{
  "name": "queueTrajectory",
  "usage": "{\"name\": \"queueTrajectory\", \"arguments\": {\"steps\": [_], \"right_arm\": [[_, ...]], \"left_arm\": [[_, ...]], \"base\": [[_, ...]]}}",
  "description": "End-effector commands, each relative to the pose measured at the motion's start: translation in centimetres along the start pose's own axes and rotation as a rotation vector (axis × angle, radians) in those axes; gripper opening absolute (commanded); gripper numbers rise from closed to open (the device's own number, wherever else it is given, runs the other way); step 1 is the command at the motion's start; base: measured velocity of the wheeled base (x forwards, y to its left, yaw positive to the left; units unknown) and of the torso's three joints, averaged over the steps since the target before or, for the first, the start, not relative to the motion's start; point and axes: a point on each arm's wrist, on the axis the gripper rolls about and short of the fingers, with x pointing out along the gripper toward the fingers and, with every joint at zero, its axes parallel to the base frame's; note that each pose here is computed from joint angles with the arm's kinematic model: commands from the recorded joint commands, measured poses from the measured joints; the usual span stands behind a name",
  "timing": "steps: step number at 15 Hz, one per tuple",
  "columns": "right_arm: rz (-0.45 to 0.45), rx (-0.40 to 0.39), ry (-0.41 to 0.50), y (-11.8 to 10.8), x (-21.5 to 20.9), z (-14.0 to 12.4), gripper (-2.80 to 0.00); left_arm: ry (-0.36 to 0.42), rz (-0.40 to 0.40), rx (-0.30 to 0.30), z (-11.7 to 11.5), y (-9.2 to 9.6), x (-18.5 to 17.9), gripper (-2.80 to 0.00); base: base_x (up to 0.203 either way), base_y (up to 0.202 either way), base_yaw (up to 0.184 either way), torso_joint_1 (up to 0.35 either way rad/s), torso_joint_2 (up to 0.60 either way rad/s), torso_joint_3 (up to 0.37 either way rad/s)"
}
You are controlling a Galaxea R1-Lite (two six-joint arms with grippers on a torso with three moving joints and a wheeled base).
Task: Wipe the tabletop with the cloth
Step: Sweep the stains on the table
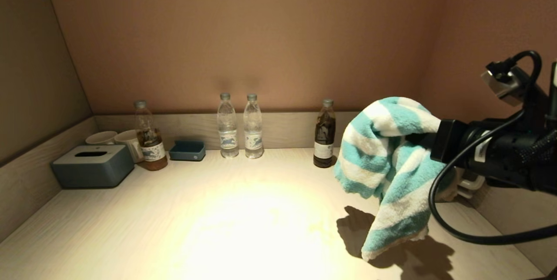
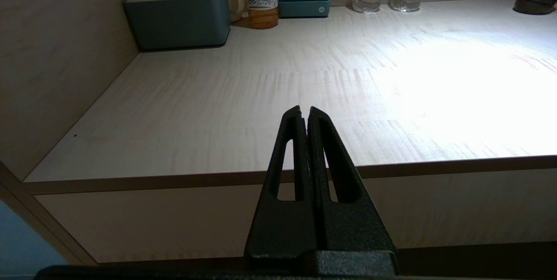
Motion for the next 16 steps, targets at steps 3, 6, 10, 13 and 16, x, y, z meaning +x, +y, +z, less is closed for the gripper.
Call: {"name": "queueTrajectory", "arguments": {"steps": [3, 6, 10, 13, 16], "right_arm": [[0.024, -0.007, 0.043, 0.7, 1.8, 0.0, -2.8], [0.023, -0.008, 0.059, 0.9, 2.3, 0.4, -2.8], [0.015, -0.006, 0.082, 0.9, 3.6, 0.4, -2.8], [0.009, -0.003, 0.093, 0.8, 4.6, 0.5, -2.8], [-0.003, 0.008, 0.123, 0.6, 6.4, 0.4, -2.8]], "left_arm": [[0.0, 0.0, 0.0, 0.0, 0.0, 0.0, -2.8], [0.0, 0.0, 0.0, 0.0, 0.0, 0.0, -2.8], [0.0, 0.0, 0.0, 0.0, 0.0, 0.0, -2.8], [0.0, 0.0, 0.001, 0.0, 0.0, 0.0, -2.8], [0.0, 0.0, 0.0, 0.0, 0.0, 0.0, -2.8]], "base": [[0.0, 0.0, 0.0, 0.0, 0.0, 0.0], [0.0, 0.0, 0.0, 0.0, 0.0, 0.0], [0.0, 0.0, 0.0, 0.0, 0.0, 0.0], [0.0, 0.0, 0.0, 0.0, 0.0, 0.0], [0.0, 0.0, 0.0, 0.0, 0.0, 0.0]]}}
